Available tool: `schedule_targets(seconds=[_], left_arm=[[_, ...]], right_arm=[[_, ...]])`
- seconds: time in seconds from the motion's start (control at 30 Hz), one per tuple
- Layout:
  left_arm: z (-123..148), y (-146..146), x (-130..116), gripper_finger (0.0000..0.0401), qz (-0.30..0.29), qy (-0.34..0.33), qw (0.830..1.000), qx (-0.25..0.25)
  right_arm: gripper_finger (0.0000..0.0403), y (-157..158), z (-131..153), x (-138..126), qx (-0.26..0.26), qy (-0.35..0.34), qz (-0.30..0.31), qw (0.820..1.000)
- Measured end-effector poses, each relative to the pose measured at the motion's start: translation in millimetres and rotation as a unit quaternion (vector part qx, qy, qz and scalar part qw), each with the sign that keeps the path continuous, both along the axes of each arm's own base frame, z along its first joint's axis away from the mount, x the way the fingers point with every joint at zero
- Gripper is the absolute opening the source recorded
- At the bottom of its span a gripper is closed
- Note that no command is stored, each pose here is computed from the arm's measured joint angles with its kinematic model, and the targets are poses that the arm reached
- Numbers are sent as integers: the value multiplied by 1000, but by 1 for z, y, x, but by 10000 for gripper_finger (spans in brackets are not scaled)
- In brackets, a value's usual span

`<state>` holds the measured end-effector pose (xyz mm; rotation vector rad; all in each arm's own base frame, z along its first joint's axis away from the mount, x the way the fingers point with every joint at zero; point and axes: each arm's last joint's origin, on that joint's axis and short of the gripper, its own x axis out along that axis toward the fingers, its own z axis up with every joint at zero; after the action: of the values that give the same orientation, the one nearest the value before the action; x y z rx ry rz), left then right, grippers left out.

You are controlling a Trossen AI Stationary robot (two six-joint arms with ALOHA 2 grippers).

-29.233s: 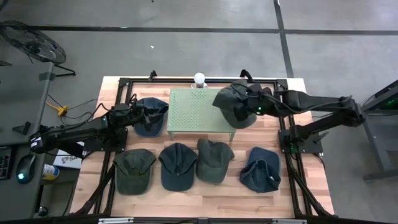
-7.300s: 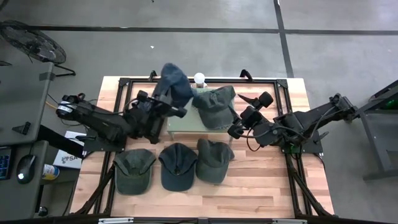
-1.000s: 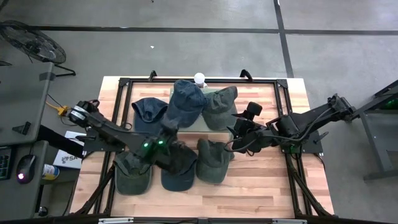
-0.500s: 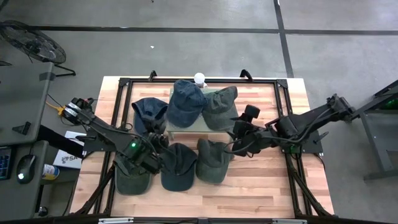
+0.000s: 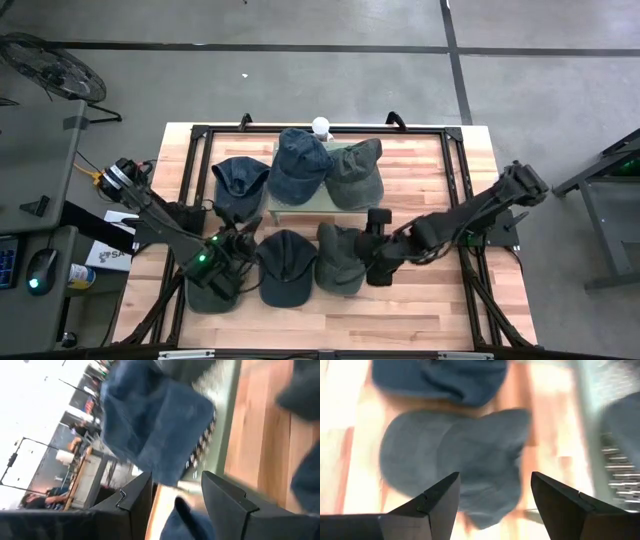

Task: Pick & Place hat
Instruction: Stack the right gray cap on the top of the gray cap on the shelf

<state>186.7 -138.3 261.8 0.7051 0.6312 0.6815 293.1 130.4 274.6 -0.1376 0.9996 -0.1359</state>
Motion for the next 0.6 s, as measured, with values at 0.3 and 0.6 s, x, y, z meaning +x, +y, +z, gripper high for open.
schedule_targets(seconds=[0.3,0.6], left_arm=[[-5,-8,-3,168,-7,-145,989,-38],[-28,-11,0,168,-5,-126,989,-71]], right_arm=[[237,28,-59,28,-22,52,40,998],[236,27,-88,44,-37,49,0,998]])
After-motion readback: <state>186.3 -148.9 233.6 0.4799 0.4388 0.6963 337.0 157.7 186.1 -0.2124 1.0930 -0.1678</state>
